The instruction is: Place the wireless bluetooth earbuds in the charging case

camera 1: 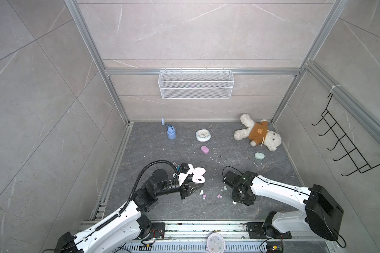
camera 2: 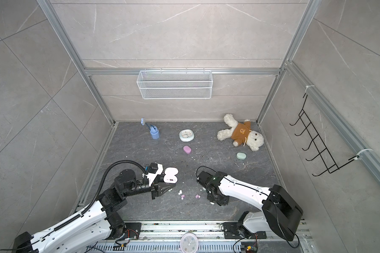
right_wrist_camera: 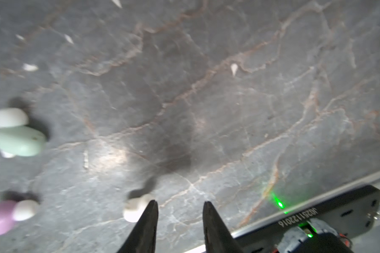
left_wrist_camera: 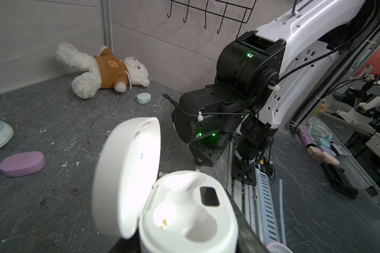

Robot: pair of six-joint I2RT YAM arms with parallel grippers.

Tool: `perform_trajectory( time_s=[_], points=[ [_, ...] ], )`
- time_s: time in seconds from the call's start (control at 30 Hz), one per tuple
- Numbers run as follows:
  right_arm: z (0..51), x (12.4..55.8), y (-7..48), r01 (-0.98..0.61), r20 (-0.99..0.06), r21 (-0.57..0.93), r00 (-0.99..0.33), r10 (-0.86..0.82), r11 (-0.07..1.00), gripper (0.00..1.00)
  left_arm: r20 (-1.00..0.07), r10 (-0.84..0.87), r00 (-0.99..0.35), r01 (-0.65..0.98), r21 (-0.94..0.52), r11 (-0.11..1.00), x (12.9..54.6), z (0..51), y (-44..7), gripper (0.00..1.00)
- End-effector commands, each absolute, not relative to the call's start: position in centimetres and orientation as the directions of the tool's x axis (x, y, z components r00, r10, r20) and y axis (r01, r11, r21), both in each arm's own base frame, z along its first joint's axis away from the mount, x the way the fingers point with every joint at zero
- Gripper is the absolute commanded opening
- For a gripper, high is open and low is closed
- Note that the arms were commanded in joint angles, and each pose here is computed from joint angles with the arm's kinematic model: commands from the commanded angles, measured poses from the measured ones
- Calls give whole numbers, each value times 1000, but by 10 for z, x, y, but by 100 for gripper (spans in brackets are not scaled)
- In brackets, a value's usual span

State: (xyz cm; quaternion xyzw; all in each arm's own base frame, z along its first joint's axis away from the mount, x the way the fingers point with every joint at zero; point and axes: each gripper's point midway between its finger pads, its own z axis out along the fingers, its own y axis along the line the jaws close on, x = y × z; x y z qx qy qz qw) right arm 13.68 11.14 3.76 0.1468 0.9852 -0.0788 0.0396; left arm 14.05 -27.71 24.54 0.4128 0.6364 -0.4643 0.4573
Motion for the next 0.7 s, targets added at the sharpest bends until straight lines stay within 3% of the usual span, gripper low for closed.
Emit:
perform_trajectory(
  time_s=[0.0,0.2,0.53,0.67],
  points=[
    [43,129,98,348,-120,-147,-935,333,926,37,-980,56,-192,960,-176,217,141,272,-277,28],
    [56,141,116,381,-165,17,-911,379,924,38,-979,59,-196,961,-179,210,141,272,-279,28],
    [48,167,120,324,-170,-5,-932,319,946,39,-978,61,-201,961,-184,205,140,271,-280,29],
    [35,167,129,286,-118,14,-951,286,958,46,-979,59,-194,961,-177,210,140,273,-278,29]
  ],
)
